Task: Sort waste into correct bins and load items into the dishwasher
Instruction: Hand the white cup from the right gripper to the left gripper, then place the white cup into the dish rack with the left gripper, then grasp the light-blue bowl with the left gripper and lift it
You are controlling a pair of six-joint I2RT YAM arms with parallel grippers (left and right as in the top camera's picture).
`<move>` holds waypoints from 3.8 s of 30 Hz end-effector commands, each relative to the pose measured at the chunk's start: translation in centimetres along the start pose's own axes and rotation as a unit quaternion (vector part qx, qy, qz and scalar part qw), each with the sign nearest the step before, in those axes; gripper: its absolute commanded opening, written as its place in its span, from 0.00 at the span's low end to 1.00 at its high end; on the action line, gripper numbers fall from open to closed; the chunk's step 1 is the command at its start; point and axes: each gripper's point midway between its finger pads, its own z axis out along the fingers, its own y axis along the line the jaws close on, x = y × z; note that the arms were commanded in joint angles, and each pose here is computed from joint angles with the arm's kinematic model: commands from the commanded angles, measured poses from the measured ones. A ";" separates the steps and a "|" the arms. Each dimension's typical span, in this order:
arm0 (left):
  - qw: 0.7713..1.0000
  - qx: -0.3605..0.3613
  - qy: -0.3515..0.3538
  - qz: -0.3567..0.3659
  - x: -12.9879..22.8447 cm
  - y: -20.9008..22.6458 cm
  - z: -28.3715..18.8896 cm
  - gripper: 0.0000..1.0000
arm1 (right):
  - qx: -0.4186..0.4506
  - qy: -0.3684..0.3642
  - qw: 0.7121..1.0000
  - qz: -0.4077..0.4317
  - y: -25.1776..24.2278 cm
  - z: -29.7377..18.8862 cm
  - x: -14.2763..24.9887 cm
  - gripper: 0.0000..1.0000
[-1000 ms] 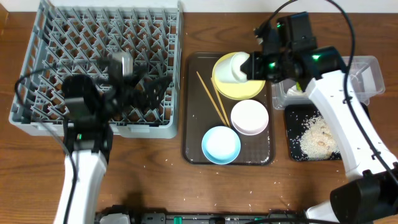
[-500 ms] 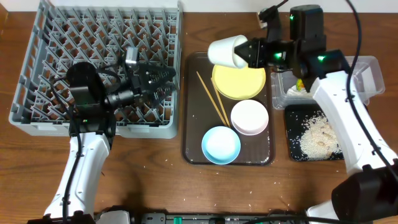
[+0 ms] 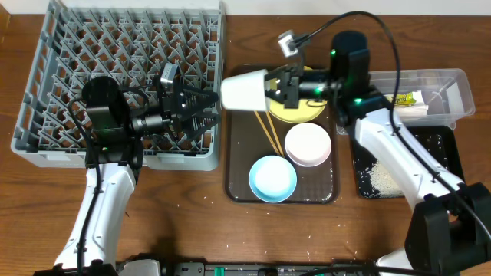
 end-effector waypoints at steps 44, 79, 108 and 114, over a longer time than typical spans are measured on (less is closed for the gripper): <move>0.994 0.004 0.029 0.106 1.3 -0.5 2.0 0.28 | 0.027 -0.009 0.999 0.043 -4.3 -2.7 0.2 0.92; 0.737 -0.658 -0.151 0.032 -3.4 15.0 -8.0 0.19 | 0.376 0.103 0.912 0.128 -11.8 -8.5 8.5 0.99; 0.793 -0.594 -0.030 0.135 -3.3 12.1 -1.8 0.84 | 0.376 0.093 0.914 0.120 -11.1 -8.9 7.6 0.99; 0.775 -0.569 0.116 0.249 1.1 12.5 2.4 0.85 | 0.384 0.066 0.916 0.100 -9.7 -10.6 5.9 0.99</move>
